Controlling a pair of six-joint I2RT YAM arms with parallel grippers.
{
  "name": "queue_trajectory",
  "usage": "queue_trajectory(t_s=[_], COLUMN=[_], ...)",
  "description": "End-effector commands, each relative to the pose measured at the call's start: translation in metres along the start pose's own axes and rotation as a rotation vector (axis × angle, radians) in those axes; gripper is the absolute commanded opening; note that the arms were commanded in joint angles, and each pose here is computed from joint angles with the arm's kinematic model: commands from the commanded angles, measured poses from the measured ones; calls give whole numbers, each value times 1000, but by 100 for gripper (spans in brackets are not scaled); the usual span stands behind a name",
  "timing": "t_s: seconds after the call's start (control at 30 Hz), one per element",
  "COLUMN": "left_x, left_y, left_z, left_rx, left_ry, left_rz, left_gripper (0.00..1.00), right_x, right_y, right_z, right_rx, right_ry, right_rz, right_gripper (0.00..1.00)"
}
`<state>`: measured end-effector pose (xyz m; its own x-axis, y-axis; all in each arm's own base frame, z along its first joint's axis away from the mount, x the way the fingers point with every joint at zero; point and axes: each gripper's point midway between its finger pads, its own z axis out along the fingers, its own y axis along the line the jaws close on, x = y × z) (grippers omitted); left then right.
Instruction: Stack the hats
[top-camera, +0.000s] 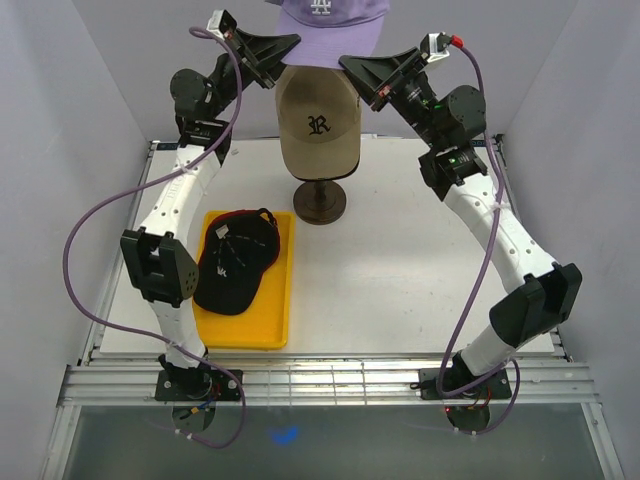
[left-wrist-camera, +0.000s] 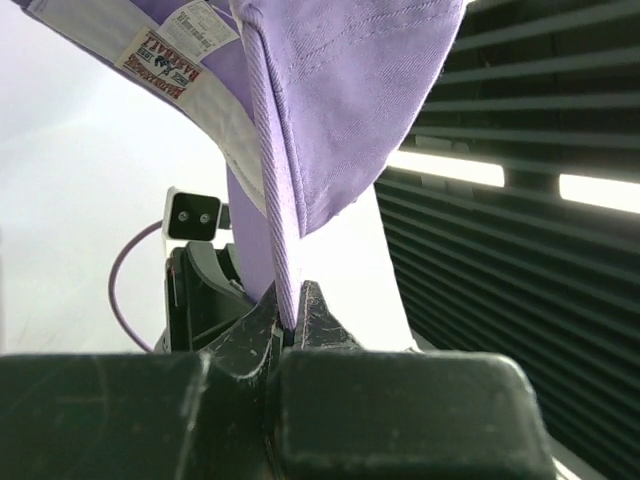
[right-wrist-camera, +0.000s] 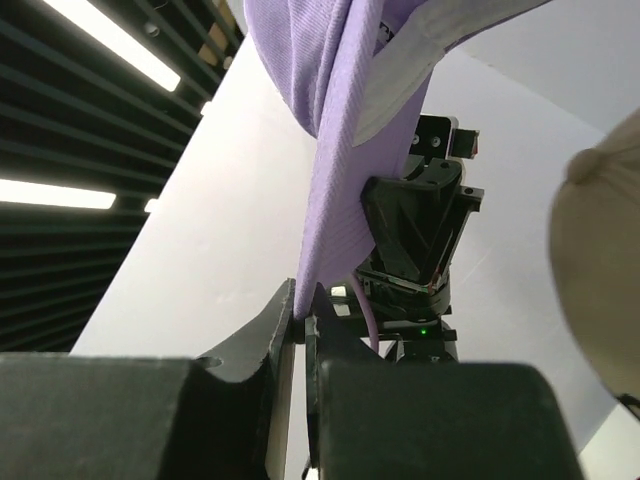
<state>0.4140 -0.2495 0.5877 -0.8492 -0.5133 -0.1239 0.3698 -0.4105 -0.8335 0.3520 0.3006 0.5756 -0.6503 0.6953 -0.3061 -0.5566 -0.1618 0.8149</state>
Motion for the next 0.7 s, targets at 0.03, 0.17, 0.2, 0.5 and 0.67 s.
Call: queue_trajectory(t_s=[0.03, 0.17, 0.2, 0.5, 0.67], left_x=[7, 9, 10, 23, 28], left_y=[10, 23, 23, 30, 24], left_z=[2, -8, -11, -40, -47], left_rx=[-42, -73, -73, -97, -89], left_ry=[13, 12, 11, -4, 2], left_rz=[-4, -15, -4, -12, 6], left_gripper=[0, 0, 0, 0, 0], right_x=[36, 42, 43, 53, 56], right_y=[-25, -43, -42, -62, -67], right_z=[-1, -8, -10, -28, -33], right_rx=[6, 33, 32, 80, 94], right_ry=[163, 175, 175, 189, 197], right_rz=[-29, -12, -18, -12, -21], right_gripper=[8, 8, 8, 8, 8])
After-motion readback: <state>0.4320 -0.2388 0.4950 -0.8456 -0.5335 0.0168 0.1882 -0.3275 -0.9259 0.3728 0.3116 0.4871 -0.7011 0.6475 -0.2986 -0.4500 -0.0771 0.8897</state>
